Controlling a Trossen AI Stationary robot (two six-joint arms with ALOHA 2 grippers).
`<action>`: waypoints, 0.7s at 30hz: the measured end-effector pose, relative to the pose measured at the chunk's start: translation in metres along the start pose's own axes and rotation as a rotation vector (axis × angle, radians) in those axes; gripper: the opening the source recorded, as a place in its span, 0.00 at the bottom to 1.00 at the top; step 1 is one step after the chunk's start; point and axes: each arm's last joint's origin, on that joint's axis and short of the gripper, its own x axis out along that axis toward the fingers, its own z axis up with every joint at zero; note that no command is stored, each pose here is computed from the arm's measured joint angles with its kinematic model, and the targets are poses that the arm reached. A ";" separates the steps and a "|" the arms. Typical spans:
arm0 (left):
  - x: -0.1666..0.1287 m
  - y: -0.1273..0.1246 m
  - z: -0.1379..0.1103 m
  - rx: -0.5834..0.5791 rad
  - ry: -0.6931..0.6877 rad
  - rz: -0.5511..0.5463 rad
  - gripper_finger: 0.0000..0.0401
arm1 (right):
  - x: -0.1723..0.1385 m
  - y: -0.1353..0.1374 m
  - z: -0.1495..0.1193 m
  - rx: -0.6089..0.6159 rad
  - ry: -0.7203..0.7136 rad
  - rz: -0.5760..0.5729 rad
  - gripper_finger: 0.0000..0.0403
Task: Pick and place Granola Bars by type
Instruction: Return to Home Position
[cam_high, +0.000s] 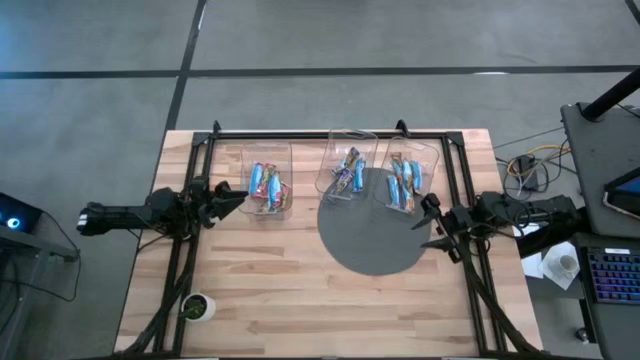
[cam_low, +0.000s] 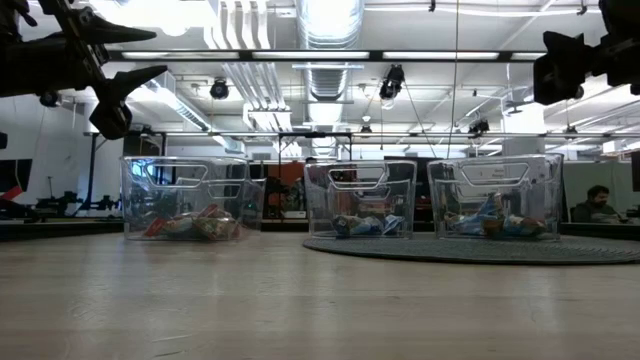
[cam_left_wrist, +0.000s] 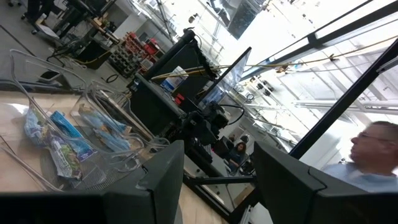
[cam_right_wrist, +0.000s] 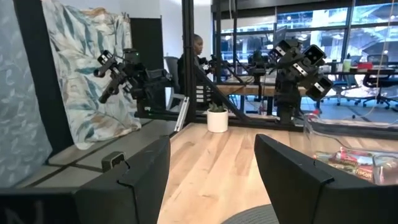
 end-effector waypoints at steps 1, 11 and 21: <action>0.000 0.000 0.000 0.000 0.000 0.001 0.44 | 0.000 0.000 0.000 0.000 0.000 0.000 0.56; 0.000 0.000 0.000 0.000 0.000 0.001 0.44 | 0.000 0.000 0.000 0.025 0.001 -0.002 0.56; 0.000 0.000 0.000 0.000 0.000 0.000 0.44 | 0.000 0.000 0.000 0.025 0.000 -0.003 0.56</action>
